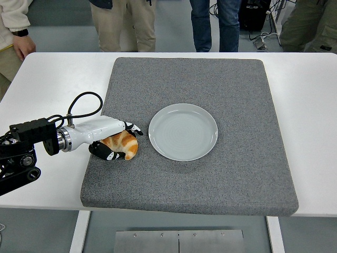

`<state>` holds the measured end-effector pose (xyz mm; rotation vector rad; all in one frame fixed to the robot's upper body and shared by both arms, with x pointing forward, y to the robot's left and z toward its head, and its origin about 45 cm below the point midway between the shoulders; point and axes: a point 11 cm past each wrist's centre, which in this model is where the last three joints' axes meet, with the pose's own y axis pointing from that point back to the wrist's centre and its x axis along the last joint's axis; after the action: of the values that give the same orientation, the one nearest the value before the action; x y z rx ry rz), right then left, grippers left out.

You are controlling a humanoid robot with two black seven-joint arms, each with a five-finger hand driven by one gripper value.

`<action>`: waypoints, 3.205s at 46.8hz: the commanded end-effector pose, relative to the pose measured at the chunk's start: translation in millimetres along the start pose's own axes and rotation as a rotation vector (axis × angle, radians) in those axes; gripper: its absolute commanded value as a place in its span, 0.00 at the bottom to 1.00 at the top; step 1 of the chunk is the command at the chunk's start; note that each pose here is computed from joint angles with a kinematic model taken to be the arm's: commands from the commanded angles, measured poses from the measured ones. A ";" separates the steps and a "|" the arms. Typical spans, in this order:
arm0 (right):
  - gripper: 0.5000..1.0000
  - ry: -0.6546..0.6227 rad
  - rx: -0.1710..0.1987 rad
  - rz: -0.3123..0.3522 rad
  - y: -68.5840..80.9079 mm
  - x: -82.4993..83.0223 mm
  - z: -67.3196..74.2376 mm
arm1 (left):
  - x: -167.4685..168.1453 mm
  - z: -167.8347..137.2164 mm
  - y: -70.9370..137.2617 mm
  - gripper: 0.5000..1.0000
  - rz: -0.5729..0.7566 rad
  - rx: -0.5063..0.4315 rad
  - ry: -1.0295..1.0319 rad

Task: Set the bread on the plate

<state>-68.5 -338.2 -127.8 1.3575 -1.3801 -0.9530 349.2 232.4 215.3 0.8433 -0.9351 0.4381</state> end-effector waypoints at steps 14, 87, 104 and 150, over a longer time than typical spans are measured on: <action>1.00 0.000 0.000 0.000 0.0 0.0 0.0 | 2.9 0.7 2.1 0.00 0.017 -0.035 -0.030; 1.00 0.000 0.000 0.000 0.0 0.0 0.0 | 243.3 73.7 40.1 0.00 0.294 -0.137 -0.290; 1.00 0.000 0.001 0.000 0.0 0.0 -0.1 | 252.7 113.7 22.6 0.00 0.274 -0.218 -0.328; 1.00 -0.001 -0.002 0.000 0.3 0.0 0.9 | 223.9 178.7 -79.4 0.00 0.191 -0.338 -0.305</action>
<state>-68.5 -338.3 -127.8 1.3574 -1.3804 -0.9530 430.9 41.5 434.5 0.5167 -1.3432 0.3231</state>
